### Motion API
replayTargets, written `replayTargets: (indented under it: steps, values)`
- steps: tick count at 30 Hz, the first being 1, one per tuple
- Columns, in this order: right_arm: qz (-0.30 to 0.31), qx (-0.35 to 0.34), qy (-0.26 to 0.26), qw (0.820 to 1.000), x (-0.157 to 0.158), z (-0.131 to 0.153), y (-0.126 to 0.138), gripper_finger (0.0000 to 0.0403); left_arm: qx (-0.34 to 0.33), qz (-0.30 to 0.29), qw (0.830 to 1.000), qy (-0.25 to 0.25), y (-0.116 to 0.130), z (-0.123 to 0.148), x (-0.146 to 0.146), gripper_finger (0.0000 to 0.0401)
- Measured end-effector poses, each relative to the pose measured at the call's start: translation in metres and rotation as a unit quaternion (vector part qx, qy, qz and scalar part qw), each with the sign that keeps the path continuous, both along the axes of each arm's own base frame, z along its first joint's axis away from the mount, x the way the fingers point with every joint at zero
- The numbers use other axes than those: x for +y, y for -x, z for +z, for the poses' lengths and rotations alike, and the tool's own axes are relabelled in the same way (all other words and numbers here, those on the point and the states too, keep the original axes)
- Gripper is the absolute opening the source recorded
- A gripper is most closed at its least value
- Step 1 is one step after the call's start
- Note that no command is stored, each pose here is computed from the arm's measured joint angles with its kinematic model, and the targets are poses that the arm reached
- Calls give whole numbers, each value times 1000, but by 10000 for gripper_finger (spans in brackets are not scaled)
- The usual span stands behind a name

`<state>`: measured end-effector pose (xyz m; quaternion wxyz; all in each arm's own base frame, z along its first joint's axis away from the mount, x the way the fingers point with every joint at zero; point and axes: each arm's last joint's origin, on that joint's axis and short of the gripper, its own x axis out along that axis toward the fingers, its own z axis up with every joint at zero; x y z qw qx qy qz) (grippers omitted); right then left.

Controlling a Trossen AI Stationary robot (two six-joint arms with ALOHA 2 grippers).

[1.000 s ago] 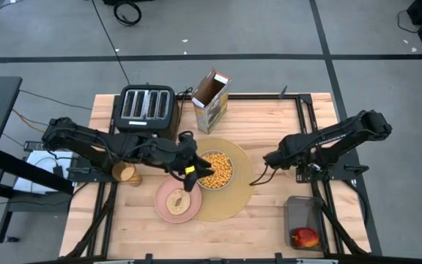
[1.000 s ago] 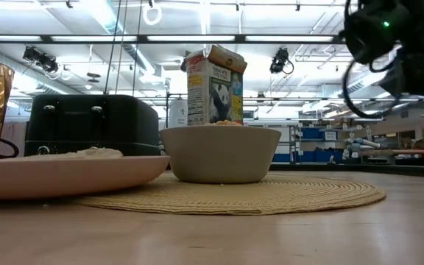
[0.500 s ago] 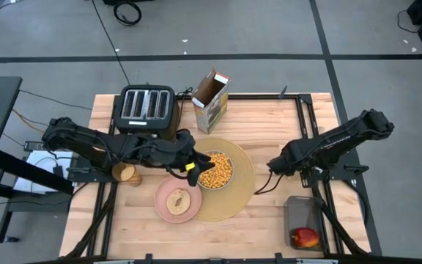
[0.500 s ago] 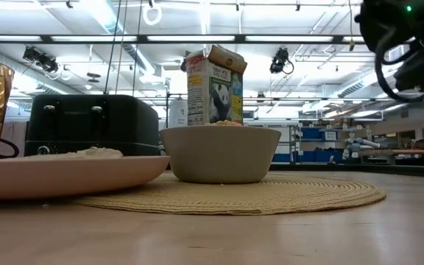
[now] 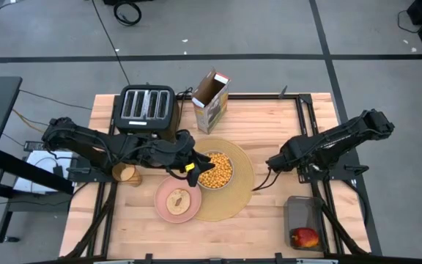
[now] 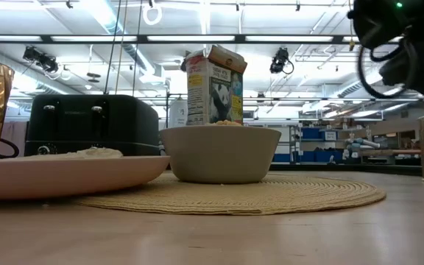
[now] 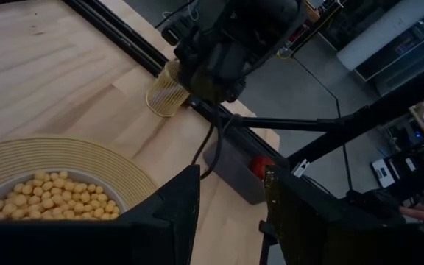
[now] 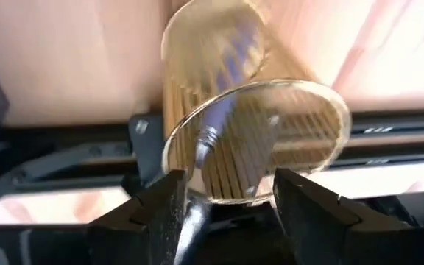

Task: Arrange a breakfast setting
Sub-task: Adjust the gold silverware holder, then put the purple spoon on the brown placemat to the right of the gray bowl

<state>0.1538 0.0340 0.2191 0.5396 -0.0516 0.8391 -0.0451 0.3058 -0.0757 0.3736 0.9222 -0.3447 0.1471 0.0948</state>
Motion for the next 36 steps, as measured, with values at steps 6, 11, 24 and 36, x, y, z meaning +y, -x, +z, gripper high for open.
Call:
replayTargets:
  steps: [6,11,24,36]
  values:
    - [-2,-24,-3,1000,-5,3,-7,213,-1,-2,1000,6,1,0,-2,157]
    - [4,-35,4,999,-10,3,-9,213,-1,-5,1000,14,2,0,-6,157]
    - [-1,-71,24,997,-29,0,-18,213,-2,-13,999,29,4,0,-14,157]
    - [-7,-122,59,991,-43,44,-21,213,-18,-19,999,27,3,3,-17,157]
